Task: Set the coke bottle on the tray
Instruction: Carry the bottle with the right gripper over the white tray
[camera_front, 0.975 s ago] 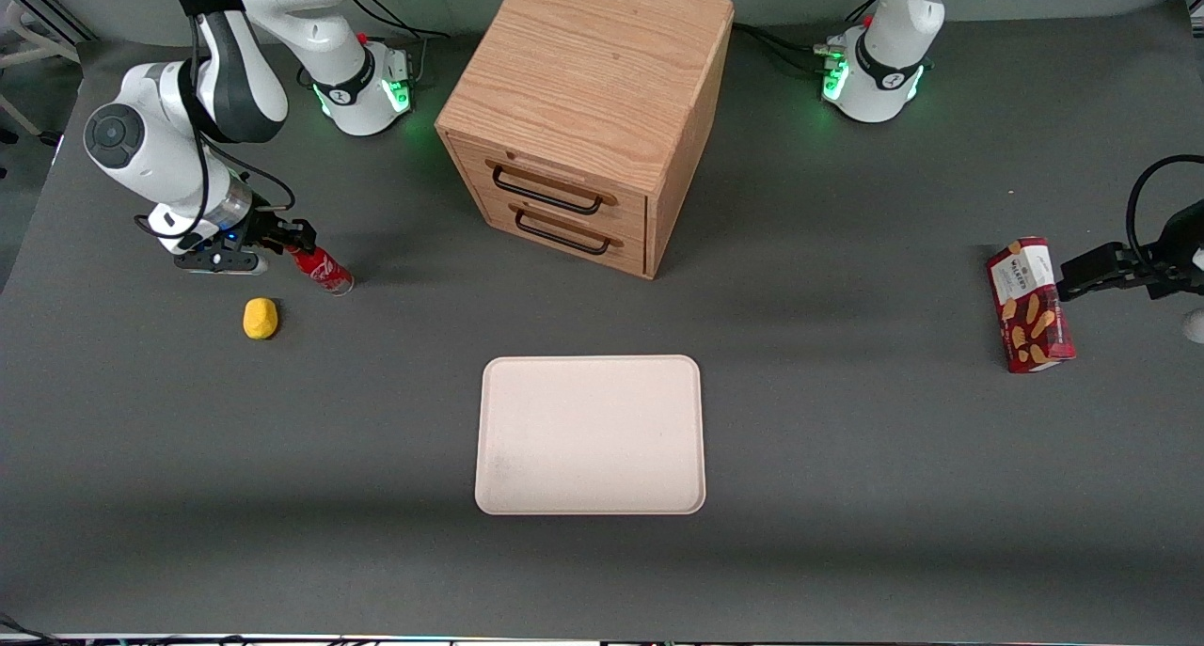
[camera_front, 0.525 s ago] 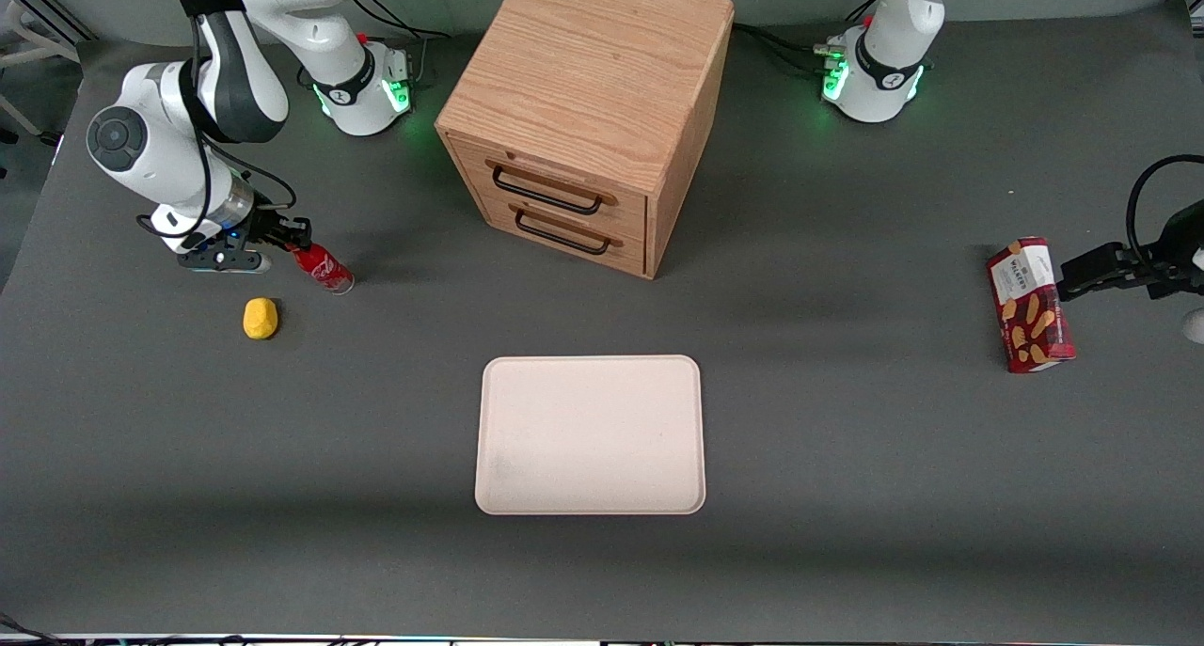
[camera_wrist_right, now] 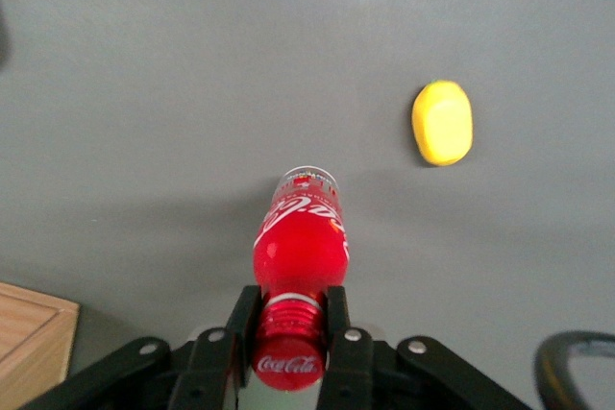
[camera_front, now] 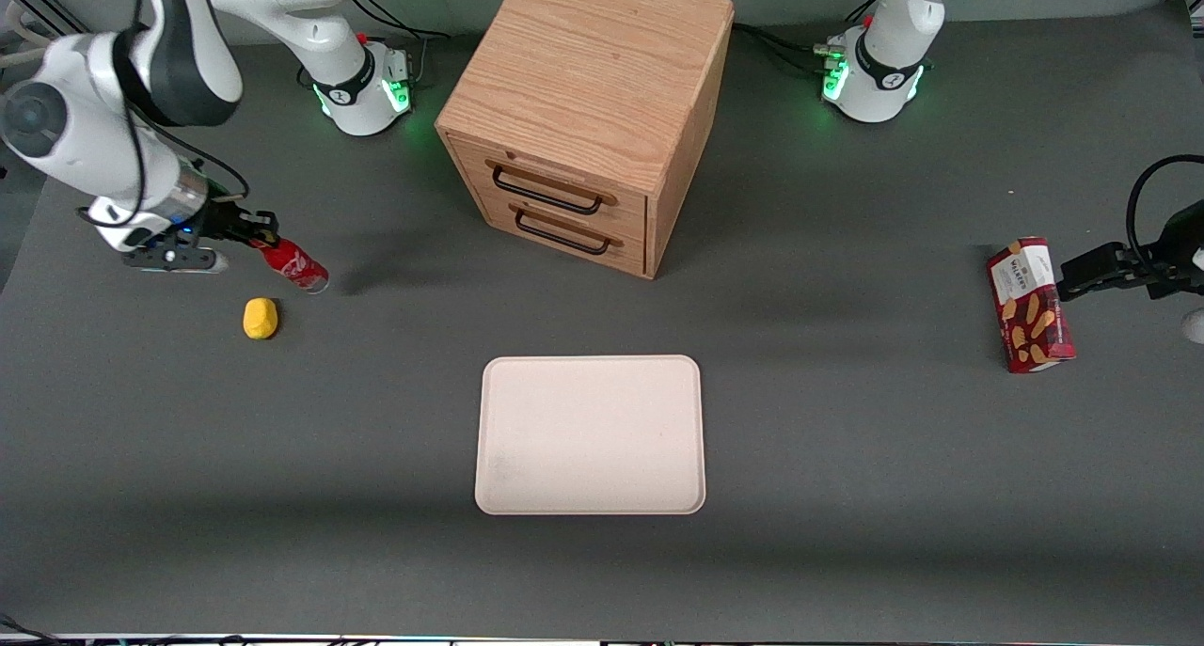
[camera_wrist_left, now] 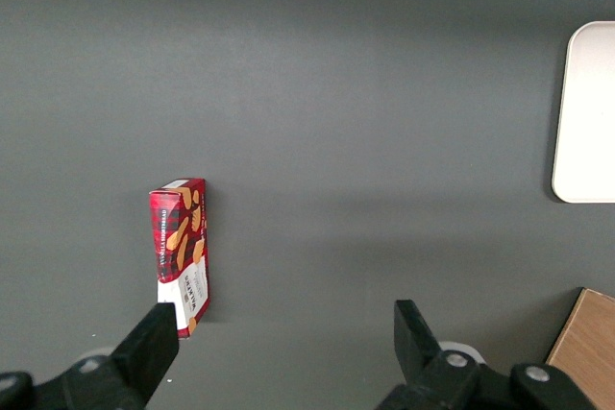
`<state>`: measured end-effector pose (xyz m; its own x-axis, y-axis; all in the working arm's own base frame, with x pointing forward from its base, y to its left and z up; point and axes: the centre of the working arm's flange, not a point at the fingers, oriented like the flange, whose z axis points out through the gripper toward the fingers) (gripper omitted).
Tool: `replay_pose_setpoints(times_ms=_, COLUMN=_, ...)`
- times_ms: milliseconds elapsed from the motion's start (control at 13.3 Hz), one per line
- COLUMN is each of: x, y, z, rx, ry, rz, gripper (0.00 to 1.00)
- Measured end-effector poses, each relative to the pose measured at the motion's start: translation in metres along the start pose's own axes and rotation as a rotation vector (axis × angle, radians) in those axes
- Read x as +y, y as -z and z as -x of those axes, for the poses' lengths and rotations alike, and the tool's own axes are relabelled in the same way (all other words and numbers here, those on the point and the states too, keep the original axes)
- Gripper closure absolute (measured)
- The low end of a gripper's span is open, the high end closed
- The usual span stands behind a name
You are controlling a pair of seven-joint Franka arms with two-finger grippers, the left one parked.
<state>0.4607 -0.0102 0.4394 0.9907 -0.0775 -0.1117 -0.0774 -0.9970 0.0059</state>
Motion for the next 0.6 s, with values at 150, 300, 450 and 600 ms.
replay_pose_setpoints(times_ms=150, x=0.000, y=0.054, z=-0.005, rx=0.015, ry=0.002, rz=0.000, gripper=0.68)
replay_pose_setpoints(times_ms=300, x=-0.001, y=0.103, z=-0.005, rx=0.030, ry=0.005, rz=0.000, gripper=0.68)
replay_pose_setpoints(times_ms=450, x=-0.007, y=0.139, z=-0.001, rx=0.032, ry=0.016, rz=0.000, gripper=0.68)
replay_pose_setpoints(times_ms=600, x=-0.011, y=0.170, z=-0.001, rx=0.026, ry=0.021, rz=-0.004, gripper=0.68)
